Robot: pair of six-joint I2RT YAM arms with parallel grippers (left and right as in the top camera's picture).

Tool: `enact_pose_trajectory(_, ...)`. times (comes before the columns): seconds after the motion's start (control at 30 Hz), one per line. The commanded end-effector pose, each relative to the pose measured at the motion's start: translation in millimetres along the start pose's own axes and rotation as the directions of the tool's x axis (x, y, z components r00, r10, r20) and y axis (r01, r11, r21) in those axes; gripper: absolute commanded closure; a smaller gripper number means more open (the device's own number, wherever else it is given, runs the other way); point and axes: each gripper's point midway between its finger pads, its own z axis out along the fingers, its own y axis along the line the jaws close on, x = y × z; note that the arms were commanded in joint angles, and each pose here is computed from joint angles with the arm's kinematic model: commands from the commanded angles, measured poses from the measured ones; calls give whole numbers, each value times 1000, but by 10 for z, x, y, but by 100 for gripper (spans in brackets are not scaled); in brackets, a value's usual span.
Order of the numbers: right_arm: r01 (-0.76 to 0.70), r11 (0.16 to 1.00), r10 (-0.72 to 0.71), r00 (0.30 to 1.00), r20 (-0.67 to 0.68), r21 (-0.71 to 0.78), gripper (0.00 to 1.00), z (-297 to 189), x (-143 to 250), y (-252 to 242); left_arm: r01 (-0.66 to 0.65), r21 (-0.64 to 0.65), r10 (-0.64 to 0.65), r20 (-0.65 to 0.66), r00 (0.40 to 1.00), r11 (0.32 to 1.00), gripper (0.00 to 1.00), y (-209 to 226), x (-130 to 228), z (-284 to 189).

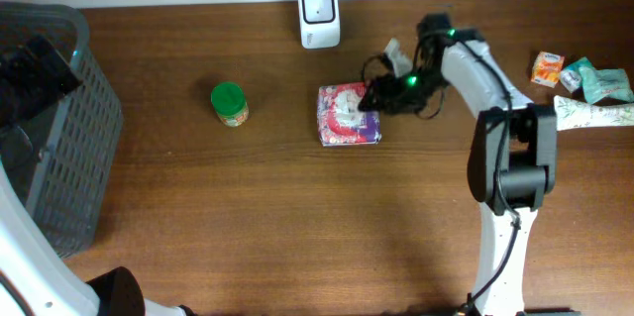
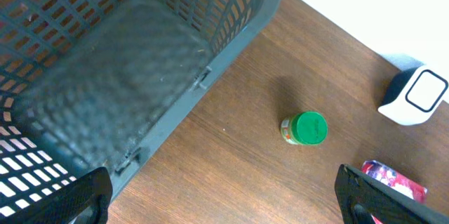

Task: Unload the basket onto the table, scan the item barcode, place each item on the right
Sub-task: 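Carry the pink-purple pack to the right edge and release it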

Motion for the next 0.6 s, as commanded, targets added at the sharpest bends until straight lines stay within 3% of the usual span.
enact_pose_trajectory(0.0, -23, 995, 25, 1000, 15, -93, 47, 256, 44, 186, 13, 2, -13, 7, 1000, 1000, 1, 8, -1, -31)
enact_pose_trajectory(0.03, -31, 995, 34, 999, 23, -95, 77, 284, 12, 219, 13, 2, -13, 7, 1000, 1000, 1, 8, -1, -31)
enact_pose_trajectory(0.07, -44, 994, 48, 998, 38, -101, 96, 267, -55, 264, 13, 2, -13, 7, 1000, 1000, 1, 8, -1, -31)
enact_pose_trajectory(0.17, 80, 965, -33, 982, 188, -251, 96, -211, -612, 840, 13, 2, -13, 7, 1000, 1000, 1, 8, -1, -31)
enact_pose_trajectory(0.27, 199, 938, -18, 844, 535, -283, 96, -1033, -1636, 1431, 13, 2, -13, 7, 1000, 1000, 1, 8, -1, -31)
enact_pose_trajectory(0.3, 128, 957, 63, 783, 618, -260, 96, -1153, -1883, 1364, 13, 2, -13, 7, 1000, 1000, 1, 8, -1, -31)
enact_pose_trajectory(0.43, -15, 979, 168, 626, 762, -204, 96, -928, -2320, 1263, 13, 2, -13, 7, 1000, 1000, 1, 8, -1, -31)
enact_pose_trajectory(0.57, -22, 967, 215, 605, 766, -255, 96, -410, -2473, 1078, 13, 2, -13, 7, 1000, 1000, 1, 8, -1, -31)
